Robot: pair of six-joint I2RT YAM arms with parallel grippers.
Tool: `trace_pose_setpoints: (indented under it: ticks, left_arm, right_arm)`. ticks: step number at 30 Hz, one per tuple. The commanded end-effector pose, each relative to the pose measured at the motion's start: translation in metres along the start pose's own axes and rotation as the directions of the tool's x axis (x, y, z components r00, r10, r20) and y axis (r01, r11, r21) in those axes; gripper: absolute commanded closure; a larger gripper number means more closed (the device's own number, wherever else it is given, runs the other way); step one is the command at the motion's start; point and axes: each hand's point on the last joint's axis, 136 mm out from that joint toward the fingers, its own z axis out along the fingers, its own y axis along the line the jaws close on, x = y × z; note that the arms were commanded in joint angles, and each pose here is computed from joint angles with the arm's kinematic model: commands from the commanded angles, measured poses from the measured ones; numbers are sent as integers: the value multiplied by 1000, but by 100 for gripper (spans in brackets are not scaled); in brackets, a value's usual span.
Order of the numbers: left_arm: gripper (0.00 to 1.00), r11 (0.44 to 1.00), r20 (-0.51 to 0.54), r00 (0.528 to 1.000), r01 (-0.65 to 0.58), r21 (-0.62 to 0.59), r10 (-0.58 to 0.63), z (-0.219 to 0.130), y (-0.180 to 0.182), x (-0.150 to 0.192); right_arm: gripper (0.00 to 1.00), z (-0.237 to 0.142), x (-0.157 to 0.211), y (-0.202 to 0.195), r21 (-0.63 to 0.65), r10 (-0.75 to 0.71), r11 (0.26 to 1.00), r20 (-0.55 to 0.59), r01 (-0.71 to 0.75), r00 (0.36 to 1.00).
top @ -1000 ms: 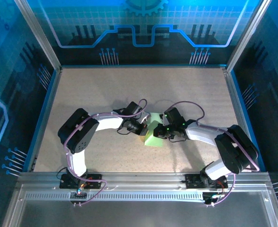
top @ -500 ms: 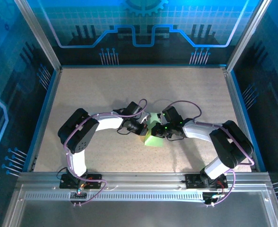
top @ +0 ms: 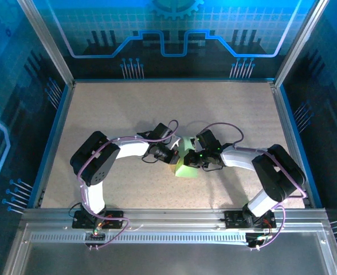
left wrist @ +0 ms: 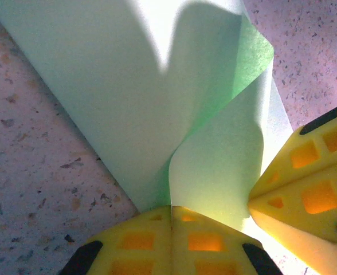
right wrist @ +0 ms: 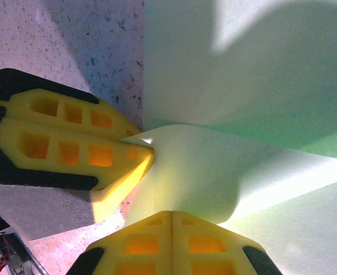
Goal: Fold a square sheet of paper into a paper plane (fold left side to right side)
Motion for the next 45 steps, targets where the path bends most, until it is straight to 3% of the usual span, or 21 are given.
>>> trace_pose_setpoints:
  ticks: [1, 13, 20, 24, 28, 30, 35, 38, 45]
  left_arm:
    - [99, 999, -84, 996, 4, -40, -8, 10, 11, 22]
    - [97, 999, -80, 997, 3, -45, -6, 10, 11, 21]
    - [81, 999, -12, 999, 29, -26, -30, -6, 5, 6]
    - [69, 997, 95, 992, 83, 3, -83, -36, 4, -15]
    - [65, 992, 191, 974, 124, 15, -125, -71, 9, -29]
    - [65, 991, 211, 968, 133, 14, -133, -84, 9, -28]
    - [77, 989, 177, 974, 137, 47, -143, -89, -1, -5]
    - [83, 986, 137, 979, 137, 93, -149, -80, -13, 12]
    - [86, 983, 43, 992, 110, 145, -118, -50, -38, 32]
  right_arm:
    - [100, 4, 7, -10, 40, -1, 999, -23, 2, 1000]
    - [100, 12, 16, -24, 86, 42, 996, -56, -37, 998]
    - [100, 17, 26, -34, 107, 84, 991, -76, -76, 994]
    - [100, 19, 27, -33, 87, 83, 993, -74, -77, 994]
    - [100, 22, 27, -26, 73, 52, 996, -85, -46, 995]
    - [100, 25, 24, -22, 73, 32, 997, -90, -26, 995]
    - [100, 30, 21, -19, 71, 33, 997, -94, -26, 995]
    - [100, 33, 19, -18, 60, 38, 998, -93, -33, 995]
    - [100, 38, 17, -16, 54, 44, 998, -100, -39, 994]
